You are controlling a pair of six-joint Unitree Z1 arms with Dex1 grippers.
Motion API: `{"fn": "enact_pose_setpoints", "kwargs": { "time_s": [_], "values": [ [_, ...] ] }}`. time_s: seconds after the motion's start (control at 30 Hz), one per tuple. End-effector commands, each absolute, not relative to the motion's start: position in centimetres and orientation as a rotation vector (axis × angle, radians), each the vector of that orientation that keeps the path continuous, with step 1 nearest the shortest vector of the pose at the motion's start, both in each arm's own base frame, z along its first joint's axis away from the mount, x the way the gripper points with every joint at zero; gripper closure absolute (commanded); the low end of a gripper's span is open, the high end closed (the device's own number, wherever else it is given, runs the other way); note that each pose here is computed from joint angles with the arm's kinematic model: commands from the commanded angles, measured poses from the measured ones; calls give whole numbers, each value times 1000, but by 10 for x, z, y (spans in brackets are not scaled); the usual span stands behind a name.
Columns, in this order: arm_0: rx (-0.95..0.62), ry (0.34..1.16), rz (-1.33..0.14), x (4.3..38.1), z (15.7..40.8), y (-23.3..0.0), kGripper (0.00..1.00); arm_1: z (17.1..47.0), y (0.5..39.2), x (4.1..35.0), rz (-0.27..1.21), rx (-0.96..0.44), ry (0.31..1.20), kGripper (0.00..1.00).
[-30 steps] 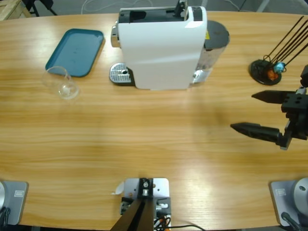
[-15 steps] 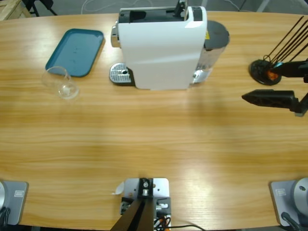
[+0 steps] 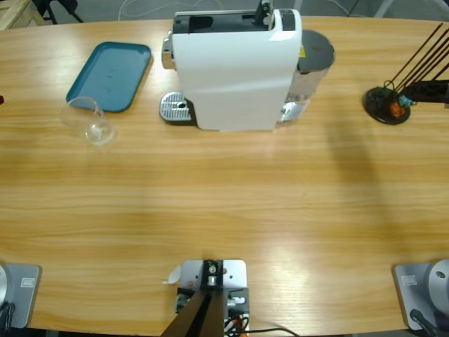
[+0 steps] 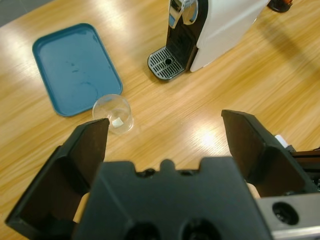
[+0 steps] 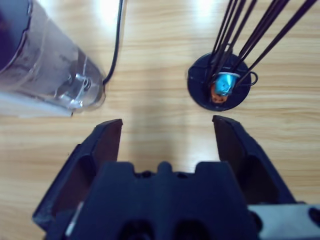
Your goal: Pour coffee
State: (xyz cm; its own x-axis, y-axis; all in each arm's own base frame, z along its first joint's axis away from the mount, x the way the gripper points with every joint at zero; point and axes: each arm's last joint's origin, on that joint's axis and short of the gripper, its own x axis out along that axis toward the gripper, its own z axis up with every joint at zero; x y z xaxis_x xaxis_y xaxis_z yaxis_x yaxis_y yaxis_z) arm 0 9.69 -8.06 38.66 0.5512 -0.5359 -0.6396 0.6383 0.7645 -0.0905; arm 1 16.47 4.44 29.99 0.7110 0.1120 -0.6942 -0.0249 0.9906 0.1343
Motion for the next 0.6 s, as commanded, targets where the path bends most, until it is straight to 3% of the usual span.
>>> {"fn": "enact_pose_setpoints", "kwargs": {
  "time_s": [0.03, 0.5, 0.6],
  "values": [
    [178, 721, -679, 102, 367, -82, 69, 259, 34, 184, -30, 155, 854, 234],
    [151, 709, -655, 111, 351, -85, 73, 235, 20, 208, -134, 192, 863, 241],
    [150, 712, -653, 112, 346, -85, 73, 234, 16, 210, -162, 193, 858, 280]
  ]
}}
